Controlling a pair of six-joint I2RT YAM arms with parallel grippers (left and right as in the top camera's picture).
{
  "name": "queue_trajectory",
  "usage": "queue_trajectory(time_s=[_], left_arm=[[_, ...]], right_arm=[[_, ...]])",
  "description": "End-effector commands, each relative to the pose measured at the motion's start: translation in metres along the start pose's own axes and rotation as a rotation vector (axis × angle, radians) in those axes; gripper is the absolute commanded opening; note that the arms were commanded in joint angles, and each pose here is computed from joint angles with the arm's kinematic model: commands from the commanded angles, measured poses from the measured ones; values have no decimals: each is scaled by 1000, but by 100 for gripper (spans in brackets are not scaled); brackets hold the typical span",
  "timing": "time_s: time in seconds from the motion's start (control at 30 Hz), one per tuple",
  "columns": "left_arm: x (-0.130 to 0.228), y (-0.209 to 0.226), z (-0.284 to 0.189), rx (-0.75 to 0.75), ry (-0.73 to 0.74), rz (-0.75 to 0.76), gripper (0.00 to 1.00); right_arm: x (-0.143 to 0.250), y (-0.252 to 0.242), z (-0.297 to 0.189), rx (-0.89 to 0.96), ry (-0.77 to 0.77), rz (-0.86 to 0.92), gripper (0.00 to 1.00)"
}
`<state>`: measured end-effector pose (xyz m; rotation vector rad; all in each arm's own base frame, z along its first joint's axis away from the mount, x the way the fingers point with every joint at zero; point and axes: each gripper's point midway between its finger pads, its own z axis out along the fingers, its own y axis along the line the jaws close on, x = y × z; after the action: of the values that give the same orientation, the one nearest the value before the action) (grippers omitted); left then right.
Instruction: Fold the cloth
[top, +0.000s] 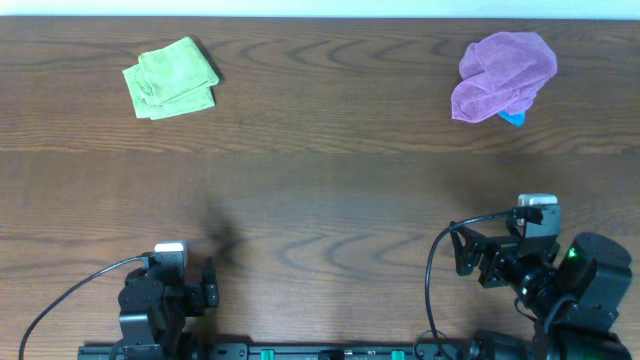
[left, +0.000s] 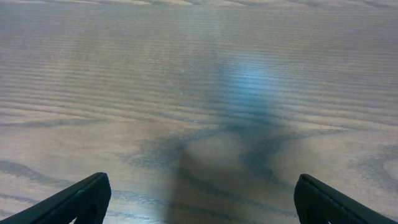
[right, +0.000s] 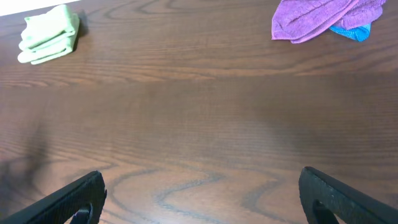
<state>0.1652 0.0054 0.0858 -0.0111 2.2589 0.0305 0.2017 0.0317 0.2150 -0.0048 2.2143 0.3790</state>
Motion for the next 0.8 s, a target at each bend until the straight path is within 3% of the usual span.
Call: queue_trajectory(time_s=[0.0, 0.77], left_arm=[[18, 1, 8, -7, 54, 57, 95], [18, -1, 8, -1, 54, 67, 96]], right_arm=[[0, 1, -1, -5, -5, 16, 99], [0, 1, -1, -5, -5, 16, 99]])
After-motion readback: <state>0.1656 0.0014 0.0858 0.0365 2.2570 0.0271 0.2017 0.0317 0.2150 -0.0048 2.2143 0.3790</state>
